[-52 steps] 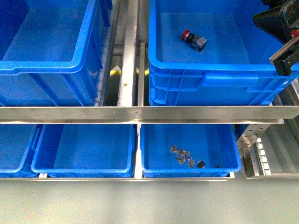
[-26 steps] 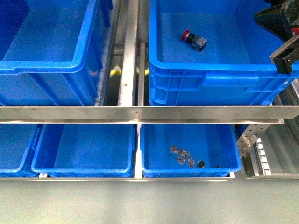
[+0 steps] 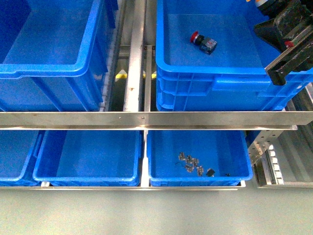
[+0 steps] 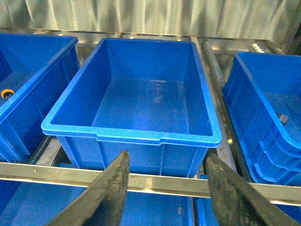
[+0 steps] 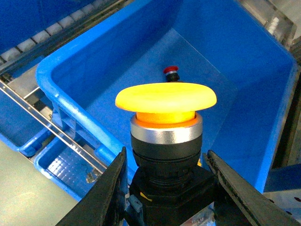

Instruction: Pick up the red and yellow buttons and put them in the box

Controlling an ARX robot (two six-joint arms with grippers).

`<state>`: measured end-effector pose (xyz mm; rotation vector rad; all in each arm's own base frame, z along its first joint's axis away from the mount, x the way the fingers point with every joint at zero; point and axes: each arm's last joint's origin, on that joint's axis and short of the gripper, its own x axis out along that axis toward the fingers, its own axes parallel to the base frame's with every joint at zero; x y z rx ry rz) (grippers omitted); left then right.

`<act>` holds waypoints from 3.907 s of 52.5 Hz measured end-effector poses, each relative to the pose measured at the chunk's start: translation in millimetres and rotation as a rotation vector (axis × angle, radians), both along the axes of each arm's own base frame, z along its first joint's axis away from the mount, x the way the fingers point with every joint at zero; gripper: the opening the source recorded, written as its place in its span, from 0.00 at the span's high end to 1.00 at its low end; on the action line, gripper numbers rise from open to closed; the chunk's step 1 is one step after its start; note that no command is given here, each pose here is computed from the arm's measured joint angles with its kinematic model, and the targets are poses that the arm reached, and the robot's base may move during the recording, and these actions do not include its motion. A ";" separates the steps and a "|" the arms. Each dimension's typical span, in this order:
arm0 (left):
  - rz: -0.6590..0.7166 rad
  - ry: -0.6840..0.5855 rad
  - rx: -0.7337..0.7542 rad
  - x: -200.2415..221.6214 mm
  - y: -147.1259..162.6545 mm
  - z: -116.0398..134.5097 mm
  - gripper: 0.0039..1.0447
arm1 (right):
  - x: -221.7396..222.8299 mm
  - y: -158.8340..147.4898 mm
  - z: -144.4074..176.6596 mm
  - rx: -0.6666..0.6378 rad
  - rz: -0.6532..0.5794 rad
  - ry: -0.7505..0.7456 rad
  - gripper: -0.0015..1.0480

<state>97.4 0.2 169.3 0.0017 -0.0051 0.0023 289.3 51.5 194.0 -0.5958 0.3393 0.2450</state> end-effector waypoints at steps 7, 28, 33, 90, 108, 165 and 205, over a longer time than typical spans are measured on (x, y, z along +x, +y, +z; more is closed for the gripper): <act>0.000 0.000 0.000 0.0 0.0 0.0 0.23 | 15.7 1.8 -3.4 -0.001 -0.008 0.010 0.61; 0.000 0.000 0.000 0.0 0.0 0.0 0.07 | 170.7 -3.4 -26.1 0.000 -0.178 0.086 0.62; 0.000 0.000 0.000 0.0 0.0 0.0 0.07 | 210.9 -1.7 -34.8 0.012 -0.200 0.101 0.62; 0.000 0.000 0.000 0.0 0.0 0.0 0.07 | 324.6 -26.1 -70.9 0.095 -0.422 0.112 0.04; 0.000 0.000 0.000 0.0 0.0 0.0 0.07 | 245.6 -50.8 0.9 0.162 -0.334 -0.017 0.06; 0.000 0.000 0.000 0.0 0.0 0.0 0.07 | -81.9 -51.8 -2.5 0.600 -0.252 -0.327 0.82; 0.000 0.000 0.000 0.0 0.0 0.0 0.07 | -147.9 -51.7 -26.3 0.599 -0.247 -0.342 0.96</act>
